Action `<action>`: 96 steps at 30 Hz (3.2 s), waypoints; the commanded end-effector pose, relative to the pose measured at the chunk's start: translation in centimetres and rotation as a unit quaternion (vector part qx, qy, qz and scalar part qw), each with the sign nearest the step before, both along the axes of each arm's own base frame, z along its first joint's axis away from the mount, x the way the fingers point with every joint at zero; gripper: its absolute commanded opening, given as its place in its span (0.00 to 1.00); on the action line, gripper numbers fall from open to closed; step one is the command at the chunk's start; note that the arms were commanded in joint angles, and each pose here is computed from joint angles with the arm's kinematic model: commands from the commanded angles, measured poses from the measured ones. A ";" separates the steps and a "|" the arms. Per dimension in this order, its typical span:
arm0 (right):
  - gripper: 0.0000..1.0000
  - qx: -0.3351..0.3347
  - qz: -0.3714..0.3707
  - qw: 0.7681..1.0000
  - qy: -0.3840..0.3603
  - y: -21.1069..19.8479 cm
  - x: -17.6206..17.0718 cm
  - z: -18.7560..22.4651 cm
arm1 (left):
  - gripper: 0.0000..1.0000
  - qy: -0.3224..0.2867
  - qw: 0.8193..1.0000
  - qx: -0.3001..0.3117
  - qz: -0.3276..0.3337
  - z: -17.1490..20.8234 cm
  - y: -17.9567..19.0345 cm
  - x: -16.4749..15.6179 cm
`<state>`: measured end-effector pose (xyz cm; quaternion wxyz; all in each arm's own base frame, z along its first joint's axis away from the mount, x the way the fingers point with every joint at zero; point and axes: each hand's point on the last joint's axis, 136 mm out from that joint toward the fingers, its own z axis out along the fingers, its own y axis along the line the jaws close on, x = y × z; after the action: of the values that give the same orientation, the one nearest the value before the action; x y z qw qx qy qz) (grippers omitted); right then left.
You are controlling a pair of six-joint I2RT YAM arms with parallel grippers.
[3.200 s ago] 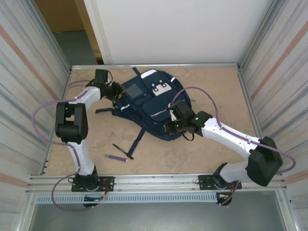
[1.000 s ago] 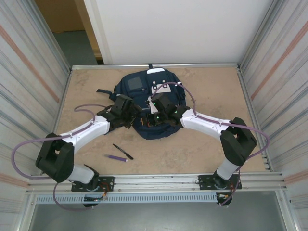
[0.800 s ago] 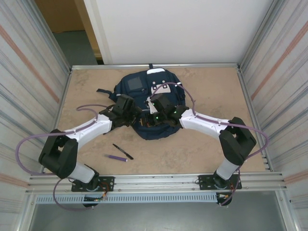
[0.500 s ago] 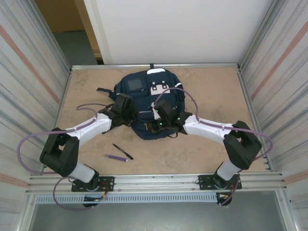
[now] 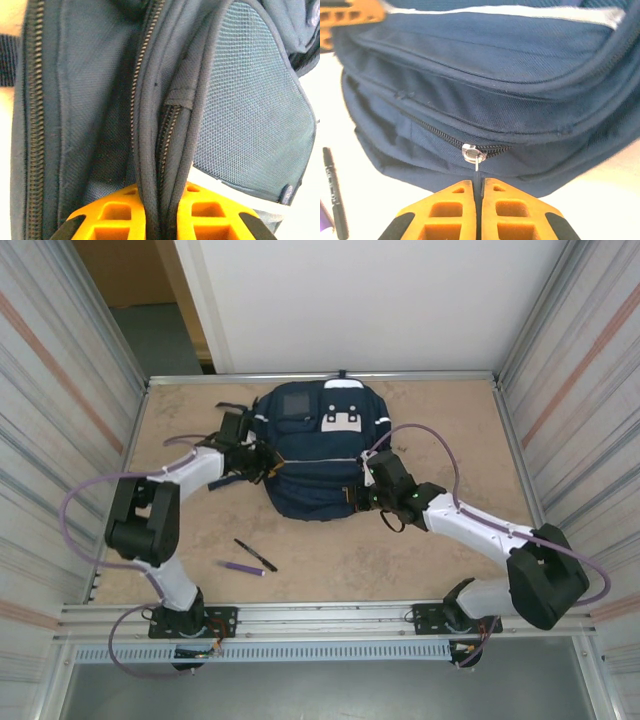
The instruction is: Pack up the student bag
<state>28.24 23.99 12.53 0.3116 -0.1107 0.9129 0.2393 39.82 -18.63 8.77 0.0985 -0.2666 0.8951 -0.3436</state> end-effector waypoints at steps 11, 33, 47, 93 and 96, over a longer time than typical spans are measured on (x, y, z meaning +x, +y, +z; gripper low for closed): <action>0.00 0.093 0.114 0.988 -0.038 7.2 -1.5 5.2 | 0.51 -0.013 1.000 -0.013 -0.012 1.0 0.3 7.3; 0.00 0.141 0.165 0.976 0.006 14.4 -2.3 4.7 | 0.64 0.024 0.999 0.023 0.021 1.8 -4.5 -5.3; 0.00 -0.015 0.064 0.997 -0.026 4.1 -2.3 -0.4 | 0.00 0.003 0.999 0.028 0.047 3.0 -0.3 -4.3; 0.38 -0.054 -0.030 0.994 -0.084 -7.8 3.0 2.8 | 0.51 -0.064 0.989 0.055 -0.123 8.1 0.5 -6.2; 0.43 -0.047 0.024 0.996 -0.073 -5.5 2.6 3.0 | 0.55 -0.116 0.977 0.105 -0.146 9.9 -0.9 -5.9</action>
<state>31.28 16.16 14.45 0.3778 -0.1034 0.9039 0.1719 33.84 -19.32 16.12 0.1110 -0.1358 0.9265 -0.3328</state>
